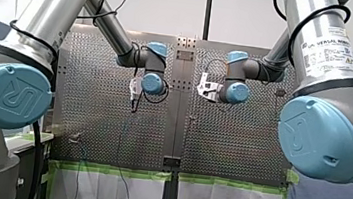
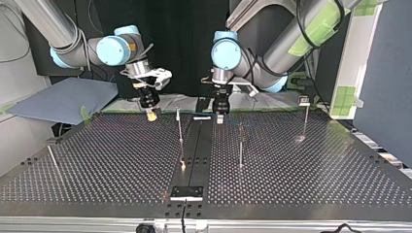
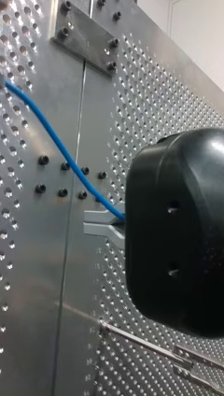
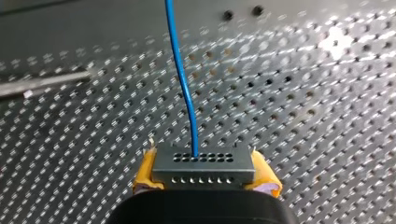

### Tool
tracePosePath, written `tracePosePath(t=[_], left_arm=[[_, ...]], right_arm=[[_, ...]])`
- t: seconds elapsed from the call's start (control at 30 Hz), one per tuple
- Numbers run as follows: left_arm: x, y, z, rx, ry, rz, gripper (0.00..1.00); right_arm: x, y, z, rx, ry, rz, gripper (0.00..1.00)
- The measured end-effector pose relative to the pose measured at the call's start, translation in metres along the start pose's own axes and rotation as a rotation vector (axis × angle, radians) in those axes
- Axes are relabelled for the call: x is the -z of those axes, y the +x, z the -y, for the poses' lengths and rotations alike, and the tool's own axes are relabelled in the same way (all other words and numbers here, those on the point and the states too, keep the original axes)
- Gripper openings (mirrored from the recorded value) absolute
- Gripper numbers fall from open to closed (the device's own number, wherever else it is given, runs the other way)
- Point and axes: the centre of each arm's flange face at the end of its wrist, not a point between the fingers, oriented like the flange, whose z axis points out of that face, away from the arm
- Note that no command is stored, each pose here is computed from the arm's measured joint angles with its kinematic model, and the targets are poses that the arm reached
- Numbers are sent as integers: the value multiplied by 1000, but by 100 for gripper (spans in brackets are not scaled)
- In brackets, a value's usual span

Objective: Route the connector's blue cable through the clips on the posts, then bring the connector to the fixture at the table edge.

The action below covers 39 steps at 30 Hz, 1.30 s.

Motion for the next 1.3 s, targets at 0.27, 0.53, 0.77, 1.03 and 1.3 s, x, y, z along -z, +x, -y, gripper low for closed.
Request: tracePosePath(t=[0.27, 0.53, 0.77, 1.03, 1.3], left_arm=[[13, 15, 1, -6, 16, -2, 0], [15, 35, 3, -12, 37, -20, 0], [15, 59, 7, -12, 46, -39, 0], [19, 79, 12, -23, 58, -63, 0], [22, 106, 19, -19, 70, -78, 0]], right_arm=[[16, -24, -11, 7, -45, 20, 0], [30, -43, -23, 5, -76, 39, 0], [39, -53, -33, 15, -107, 50, 0], [41, -57, -44, 44, -138, 52, 0], [39, -77, -54, 52, -146, 58, 0]])
